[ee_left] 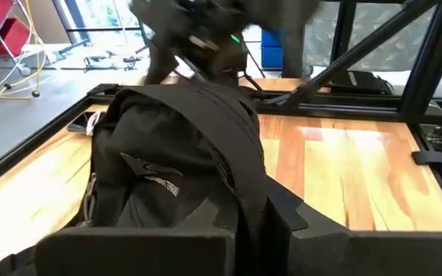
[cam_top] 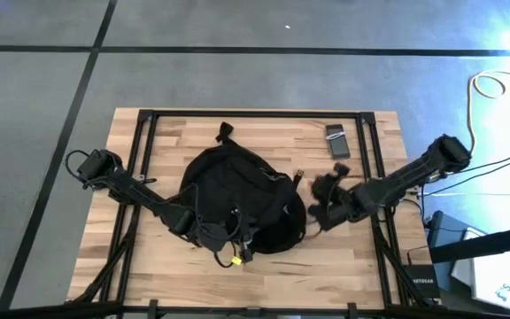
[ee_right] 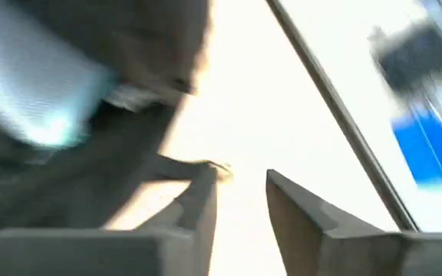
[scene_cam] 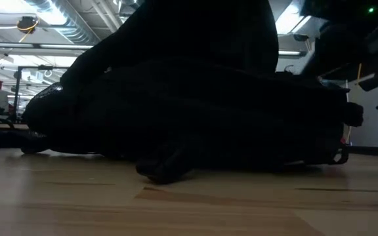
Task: Unpack backpack
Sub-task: Put the black cellphone into the black backpack
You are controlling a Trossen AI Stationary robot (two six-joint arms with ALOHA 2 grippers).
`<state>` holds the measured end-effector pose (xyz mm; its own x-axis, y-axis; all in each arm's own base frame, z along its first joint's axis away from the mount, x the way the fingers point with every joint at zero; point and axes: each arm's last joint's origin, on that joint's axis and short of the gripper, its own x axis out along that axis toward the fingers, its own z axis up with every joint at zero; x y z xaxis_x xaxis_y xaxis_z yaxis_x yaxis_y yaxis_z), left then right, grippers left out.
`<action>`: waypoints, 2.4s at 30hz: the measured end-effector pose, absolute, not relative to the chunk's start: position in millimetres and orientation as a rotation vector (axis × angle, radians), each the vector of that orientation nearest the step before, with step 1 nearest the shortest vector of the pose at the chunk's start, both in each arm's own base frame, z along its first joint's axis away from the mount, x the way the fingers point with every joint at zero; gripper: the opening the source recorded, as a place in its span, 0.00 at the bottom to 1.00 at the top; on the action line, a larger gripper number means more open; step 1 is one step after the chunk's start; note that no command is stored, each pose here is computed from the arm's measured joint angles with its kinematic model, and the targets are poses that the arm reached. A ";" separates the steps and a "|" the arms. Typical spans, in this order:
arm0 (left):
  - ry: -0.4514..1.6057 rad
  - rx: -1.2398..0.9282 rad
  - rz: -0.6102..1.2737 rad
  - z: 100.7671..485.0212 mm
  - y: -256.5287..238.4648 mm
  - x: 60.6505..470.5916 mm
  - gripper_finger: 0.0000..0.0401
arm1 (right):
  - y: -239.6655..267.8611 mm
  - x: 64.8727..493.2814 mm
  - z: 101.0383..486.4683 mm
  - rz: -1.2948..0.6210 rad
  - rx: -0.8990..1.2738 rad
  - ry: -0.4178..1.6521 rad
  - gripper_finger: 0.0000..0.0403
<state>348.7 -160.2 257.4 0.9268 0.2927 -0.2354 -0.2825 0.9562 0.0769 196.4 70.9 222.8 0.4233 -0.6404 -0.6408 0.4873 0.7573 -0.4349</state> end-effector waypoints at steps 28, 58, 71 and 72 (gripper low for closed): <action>0.256 0.060 0.340 246.3 -160.7 353.9 0.01 | -134.3 168.3 185.0 -1.189 0.462 1.072 0.94; 0.274 0.070 0.328 244.7 -162.5 352.4 0.01 | -191.3 134.7 124.1 -1.069 0.711 1.250 0.94; 0.273 0.068 0.329 245.1 -161.9 352.5 0.01 | -193.4 138.1 122.9 -0.930 0.726 1.194 0.94; 0.273 0.068 0.330 245.1 -161.8 352.6 0.01 | -193.4 138.3 122.9 -0.929 0.723 1.194 0.94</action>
